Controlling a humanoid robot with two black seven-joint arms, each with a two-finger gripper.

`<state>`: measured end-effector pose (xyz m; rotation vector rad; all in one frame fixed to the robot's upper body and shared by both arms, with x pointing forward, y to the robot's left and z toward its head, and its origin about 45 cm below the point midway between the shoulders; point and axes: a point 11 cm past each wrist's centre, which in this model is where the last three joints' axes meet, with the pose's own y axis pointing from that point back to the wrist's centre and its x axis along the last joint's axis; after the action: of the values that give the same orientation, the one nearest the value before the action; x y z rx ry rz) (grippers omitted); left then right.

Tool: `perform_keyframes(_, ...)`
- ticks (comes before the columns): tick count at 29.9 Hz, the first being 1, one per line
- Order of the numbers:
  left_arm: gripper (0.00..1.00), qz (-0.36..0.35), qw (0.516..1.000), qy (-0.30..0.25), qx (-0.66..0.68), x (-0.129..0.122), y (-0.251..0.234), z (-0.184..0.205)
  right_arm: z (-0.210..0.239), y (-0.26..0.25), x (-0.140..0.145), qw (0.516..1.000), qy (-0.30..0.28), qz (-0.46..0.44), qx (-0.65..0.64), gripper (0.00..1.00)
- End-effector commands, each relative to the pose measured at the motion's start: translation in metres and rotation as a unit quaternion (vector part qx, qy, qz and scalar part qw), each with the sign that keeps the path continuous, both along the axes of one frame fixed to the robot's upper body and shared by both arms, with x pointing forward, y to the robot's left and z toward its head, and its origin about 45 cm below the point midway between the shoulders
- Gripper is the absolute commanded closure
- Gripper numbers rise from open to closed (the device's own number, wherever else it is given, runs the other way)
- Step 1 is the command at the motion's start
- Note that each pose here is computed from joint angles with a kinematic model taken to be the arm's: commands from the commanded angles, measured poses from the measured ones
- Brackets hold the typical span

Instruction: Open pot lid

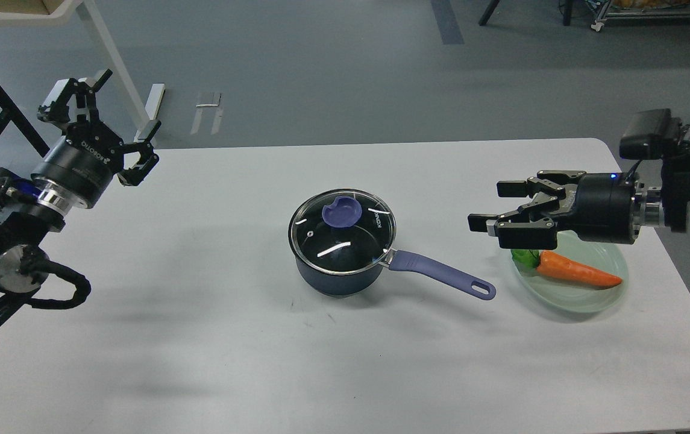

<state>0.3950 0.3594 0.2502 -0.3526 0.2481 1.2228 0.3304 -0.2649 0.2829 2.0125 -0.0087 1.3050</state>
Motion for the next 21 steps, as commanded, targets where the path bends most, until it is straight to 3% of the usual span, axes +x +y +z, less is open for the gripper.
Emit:
perform_keyframes(1,0.01,-0.001,1.000,-0.002,0.000,0.000,-0.002,0.002,-0.016,0.015,-0.003,0.998,0.011,0.041,-0.036,0.03)
perform_keyframes(13,0.01,-0.009,1.000,-0.004,-0.004,-0.002,-0.013,0.006,-0.074,0.030,0.011,0.988,0.005,0.104,-0.118,0.12)
perform_keyframes(21,0.01,-0.011,1.000,-0.005,-0.005,-0.002,-0.015,0.006,-0.087,0.031,0.009,0.985,0.015,0.111,-0.132,0.34)
